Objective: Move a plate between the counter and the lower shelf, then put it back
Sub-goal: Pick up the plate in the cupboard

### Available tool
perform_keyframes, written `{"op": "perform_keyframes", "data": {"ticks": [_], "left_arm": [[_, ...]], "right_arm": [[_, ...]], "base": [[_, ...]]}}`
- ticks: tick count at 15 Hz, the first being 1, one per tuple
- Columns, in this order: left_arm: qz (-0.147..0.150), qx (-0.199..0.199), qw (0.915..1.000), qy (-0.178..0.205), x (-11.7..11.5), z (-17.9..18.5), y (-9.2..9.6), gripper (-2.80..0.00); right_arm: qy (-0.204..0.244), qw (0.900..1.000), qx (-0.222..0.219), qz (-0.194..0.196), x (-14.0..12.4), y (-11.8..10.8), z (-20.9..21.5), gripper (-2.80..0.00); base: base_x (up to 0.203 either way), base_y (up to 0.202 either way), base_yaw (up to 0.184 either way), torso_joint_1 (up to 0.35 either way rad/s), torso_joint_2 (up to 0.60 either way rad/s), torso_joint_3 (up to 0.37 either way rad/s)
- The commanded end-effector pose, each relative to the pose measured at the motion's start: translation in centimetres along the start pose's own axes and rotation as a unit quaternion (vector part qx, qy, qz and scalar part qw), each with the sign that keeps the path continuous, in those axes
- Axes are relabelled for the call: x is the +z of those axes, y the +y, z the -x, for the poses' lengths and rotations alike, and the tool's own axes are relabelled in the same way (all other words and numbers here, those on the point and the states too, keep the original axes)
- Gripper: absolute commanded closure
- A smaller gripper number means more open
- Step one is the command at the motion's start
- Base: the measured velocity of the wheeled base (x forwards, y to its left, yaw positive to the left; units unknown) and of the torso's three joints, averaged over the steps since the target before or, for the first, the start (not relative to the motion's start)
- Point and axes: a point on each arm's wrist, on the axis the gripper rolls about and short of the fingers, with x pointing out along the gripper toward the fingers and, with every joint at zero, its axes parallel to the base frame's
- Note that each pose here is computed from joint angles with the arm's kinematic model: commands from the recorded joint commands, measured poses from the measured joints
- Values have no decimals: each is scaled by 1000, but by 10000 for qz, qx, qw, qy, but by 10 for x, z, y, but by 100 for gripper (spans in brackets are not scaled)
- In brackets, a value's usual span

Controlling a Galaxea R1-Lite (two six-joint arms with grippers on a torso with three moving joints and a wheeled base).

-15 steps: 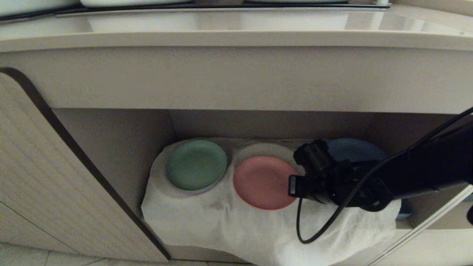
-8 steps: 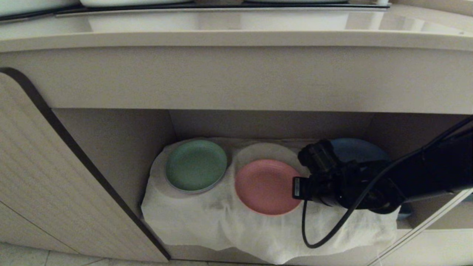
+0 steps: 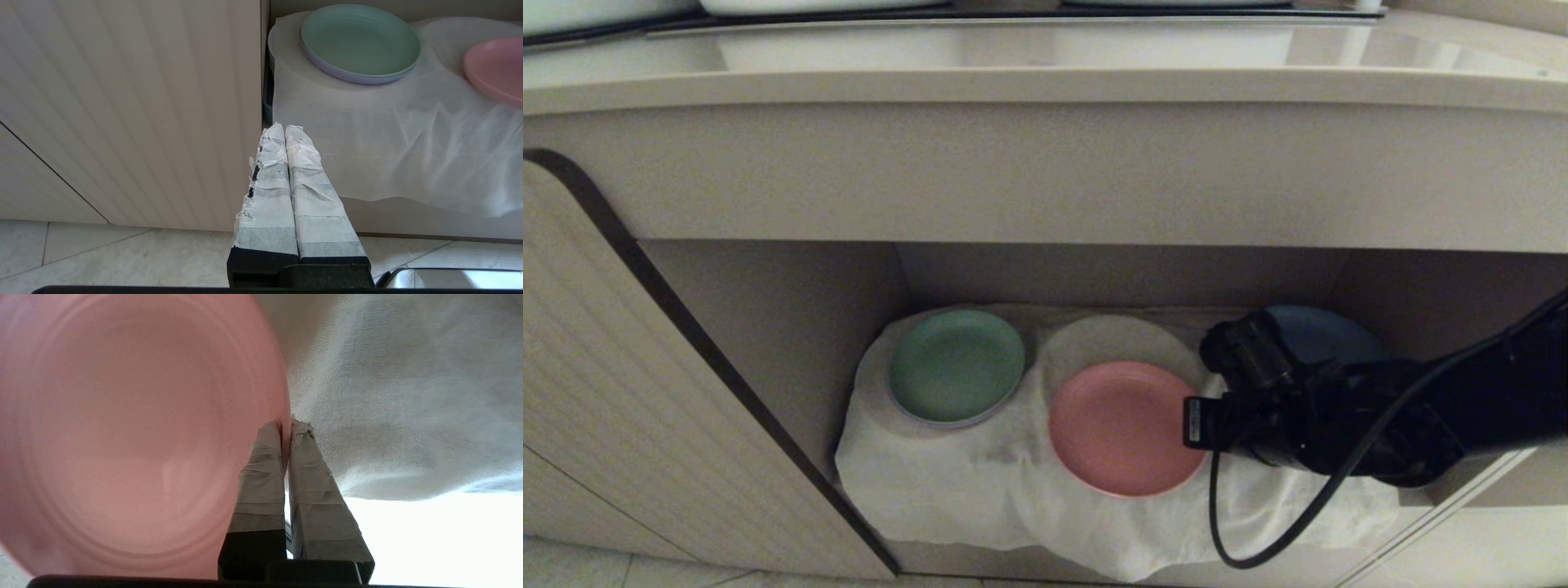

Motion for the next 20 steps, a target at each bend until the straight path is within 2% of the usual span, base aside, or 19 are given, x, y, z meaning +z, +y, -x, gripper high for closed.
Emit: {"op": "perform_keyframes", "data": {"ticks": [1, 14, 20], "left_arm": [[2, 1, 10000, 0, 0, 0, 0, 0], [2, 1, 10000, 0, 0, 0, 0, 0], [2, 1, 10000, 0, 0, 0, 0, 0]], "right_arm": [[-44, 10000, 18, -26, 2, -1, 7, 0], [49, 10000, -28, 7, -12, -21, 39, 0], [109, 9999, -18, -104, -12, -27, 53, 0]], "base": [[0, 0, 0, 0, 0, 0], [0, 0, 0, 0, 0, 0], [0, 0, 0, 0, 0, 0]]}}
